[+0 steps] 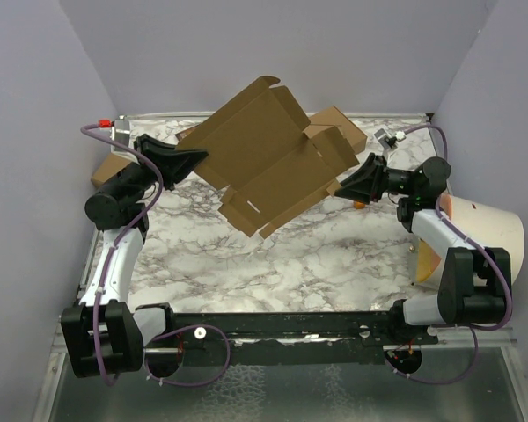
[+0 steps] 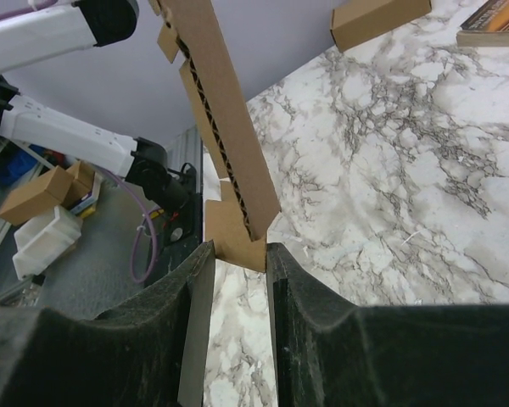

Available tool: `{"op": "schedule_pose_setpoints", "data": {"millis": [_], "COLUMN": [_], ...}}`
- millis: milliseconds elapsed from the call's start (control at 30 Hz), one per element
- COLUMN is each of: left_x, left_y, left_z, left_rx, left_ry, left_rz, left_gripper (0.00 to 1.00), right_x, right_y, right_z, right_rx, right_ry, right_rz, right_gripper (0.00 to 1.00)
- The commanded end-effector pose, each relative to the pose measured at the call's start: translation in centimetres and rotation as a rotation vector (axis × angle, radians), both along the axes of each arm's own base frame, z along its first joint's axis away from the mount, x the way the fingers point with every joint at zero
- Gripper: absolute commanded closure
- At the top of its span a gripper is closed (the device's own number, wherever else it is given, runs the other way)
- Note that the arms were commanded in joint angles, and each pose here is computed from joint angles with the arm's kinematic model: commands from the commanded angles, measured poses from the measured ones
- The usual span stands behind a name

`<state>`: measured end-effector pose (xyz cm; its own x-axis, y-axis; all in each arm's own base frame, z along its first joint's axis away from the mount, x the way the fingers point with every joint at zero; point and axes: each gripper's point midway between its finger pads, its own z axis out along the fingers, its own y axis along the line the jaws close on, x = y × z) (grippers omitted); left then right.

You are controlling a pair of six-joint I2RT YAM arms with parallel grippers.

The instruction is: Fold the paper box

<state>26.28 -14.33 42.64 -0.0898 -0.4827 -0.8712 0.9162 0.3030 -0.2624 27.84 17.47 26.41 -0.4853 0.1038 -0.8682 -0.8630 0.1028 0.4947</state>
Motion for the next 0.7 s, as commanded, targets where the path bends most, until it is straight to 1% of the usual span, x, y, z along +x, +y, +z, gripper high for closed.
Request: {"op": "schedule_pose_setpoints", "data": {"millis": [0,200,367,500,667], "left_x": [-0.5,-0.8,-1.0,-0.9,-0.9], "left_y": [0.2,0.1,0.1,0.1,0.1], "left_z": [0.3,0.2,0.3,0.4,0.3], "left_rx": [-0.009,-0.026,-0.044,-0.051,-0.053], "left_ry": [-0.032,-0.03,-0.026,-0.027,-0.024], "left_rz": [0.003,-0.016,-0.034,-0.038,-0.038], "left_gripper": [1.0,1.0,1.0,1.0,1.0], "right_x": [0.2,1.1,1.4,1.5,1.4], "right_y": [0.3,0.2,0.2,0.2,0.3], "right_z": [0.9,0.9,0.9,0.7,0.7], "right_rx": [0.018,0.037,0.061,0.074,0.081], "right_ry": [-0.04,-0.022,-0.01,0.008,0.011], "right_rz": [-0.026,-0.078,-0.1,-0.097,-0.095], "right_gripper": [0.7,0.64,0.62,0.63,0.69]}}
